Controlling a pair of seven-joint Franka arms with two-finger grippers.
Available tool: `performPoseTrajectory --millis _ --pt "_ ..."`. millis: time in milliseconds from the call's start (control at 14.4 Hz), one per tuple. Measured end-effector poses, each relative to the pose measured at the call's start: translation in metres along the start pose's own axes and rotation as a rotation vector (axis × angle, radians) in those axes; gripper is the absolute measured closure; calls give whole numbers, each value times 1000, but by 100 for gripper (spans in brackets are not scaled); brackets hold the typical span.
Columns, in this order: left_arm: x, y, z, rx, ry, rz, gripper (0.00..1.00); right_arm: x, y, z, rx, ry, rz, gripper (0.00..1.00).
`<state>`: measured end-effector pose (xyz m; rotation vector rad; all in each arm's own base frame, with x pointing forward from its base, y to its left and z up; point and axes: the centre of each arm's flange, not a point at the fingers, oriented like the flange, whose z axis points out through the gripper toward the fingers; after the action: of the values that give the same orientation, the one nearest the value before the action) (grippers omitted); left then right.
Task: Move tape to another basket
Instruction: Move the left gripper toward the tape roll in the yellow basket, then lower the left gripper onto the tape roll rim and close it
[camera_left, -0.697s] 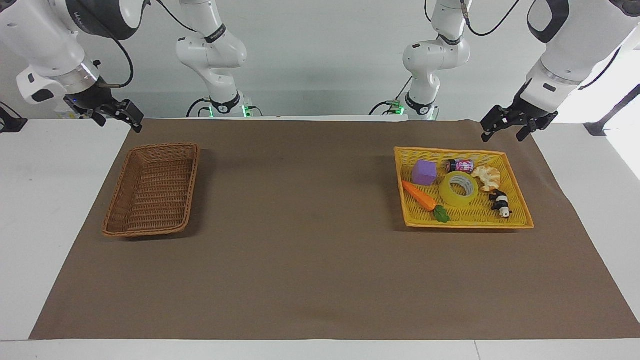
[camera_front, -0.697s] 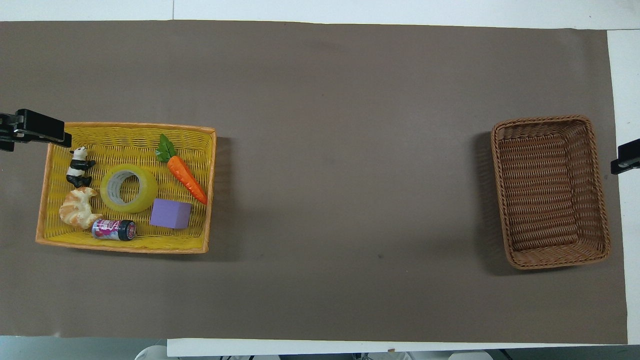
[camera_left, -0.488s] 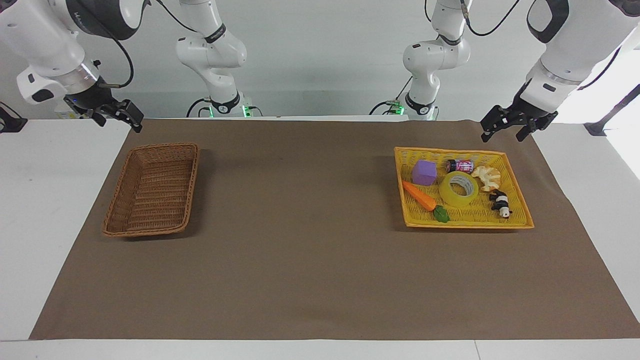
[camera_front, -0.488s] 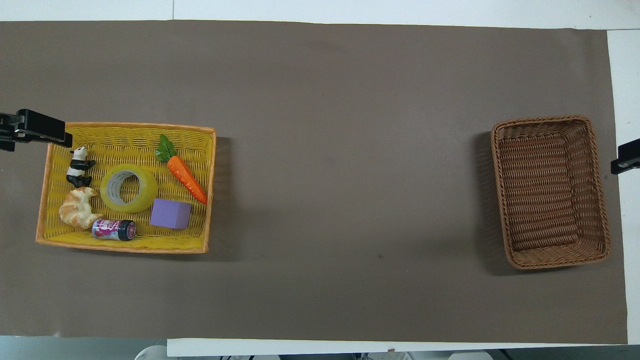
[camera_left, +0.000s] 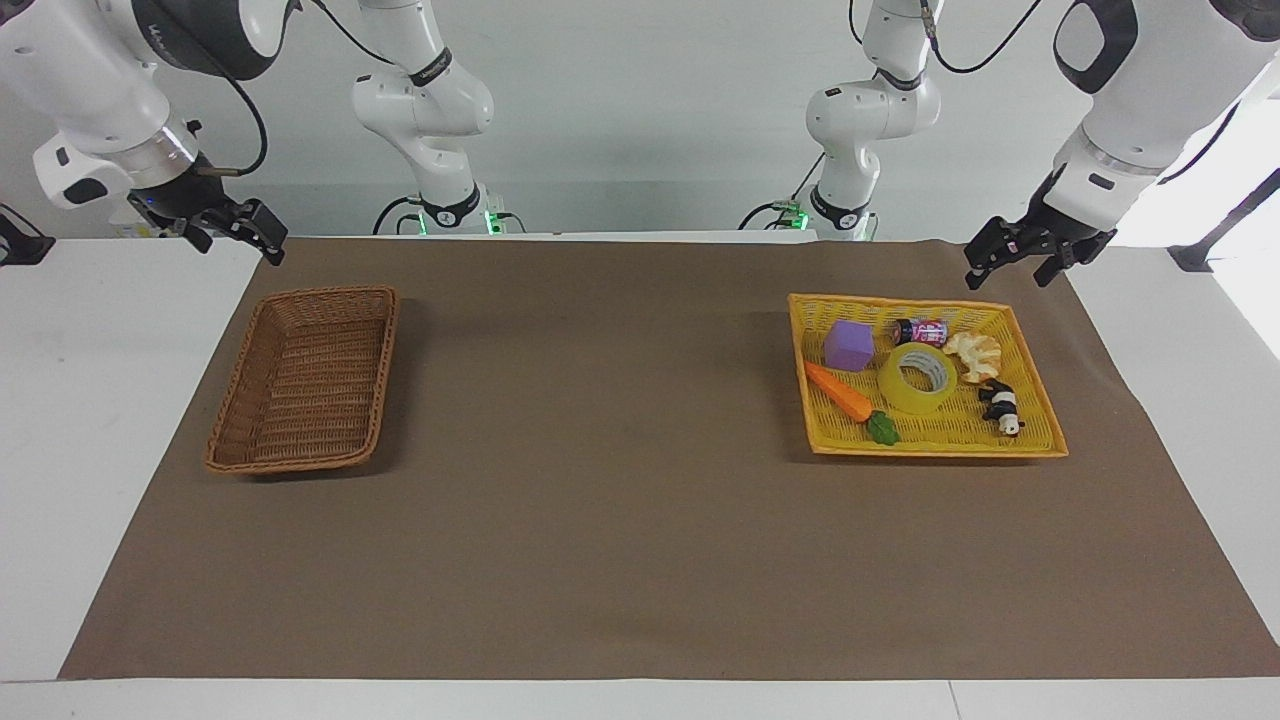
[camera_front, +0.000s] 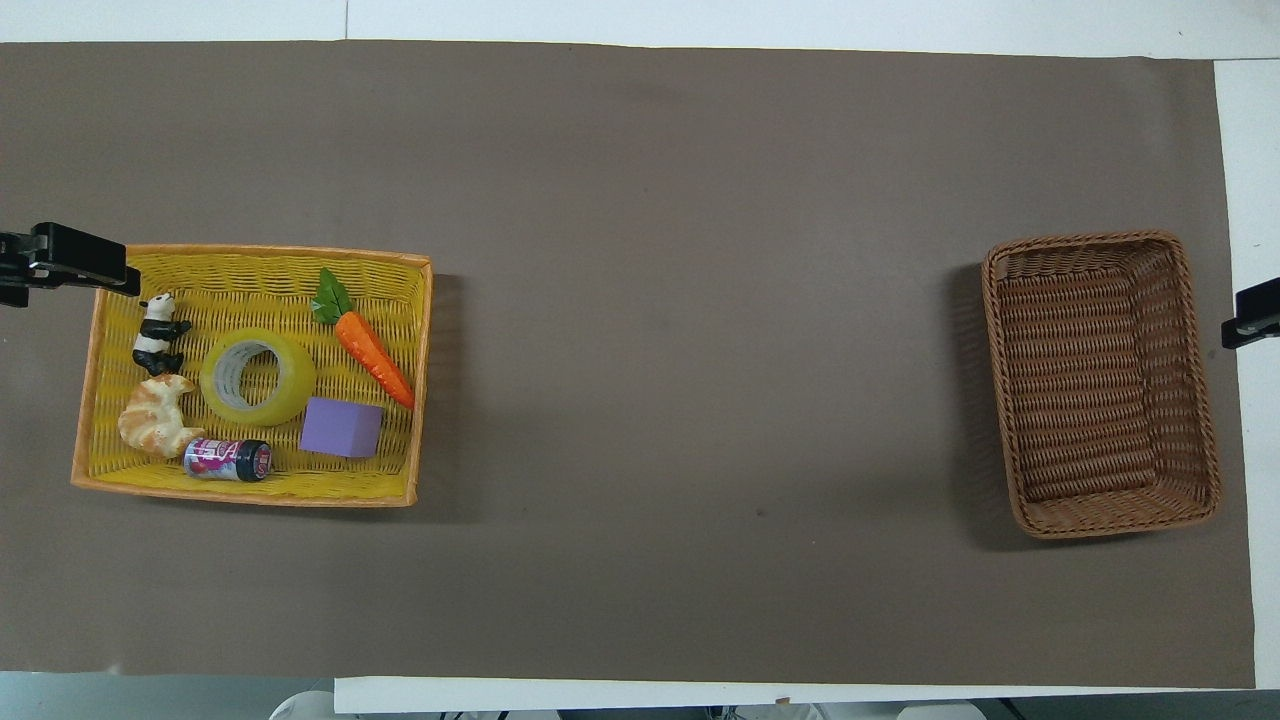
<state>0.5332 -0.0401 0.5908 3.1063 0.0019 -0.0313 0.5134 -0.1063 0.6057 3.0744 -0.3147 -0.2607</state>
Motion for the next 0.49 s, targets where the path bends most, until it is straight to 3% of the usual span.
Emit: performPoseTrajectory --millis 488 --pt "-7 -40 141 5 20 -30 0 0 0 0 0 0 0 0"
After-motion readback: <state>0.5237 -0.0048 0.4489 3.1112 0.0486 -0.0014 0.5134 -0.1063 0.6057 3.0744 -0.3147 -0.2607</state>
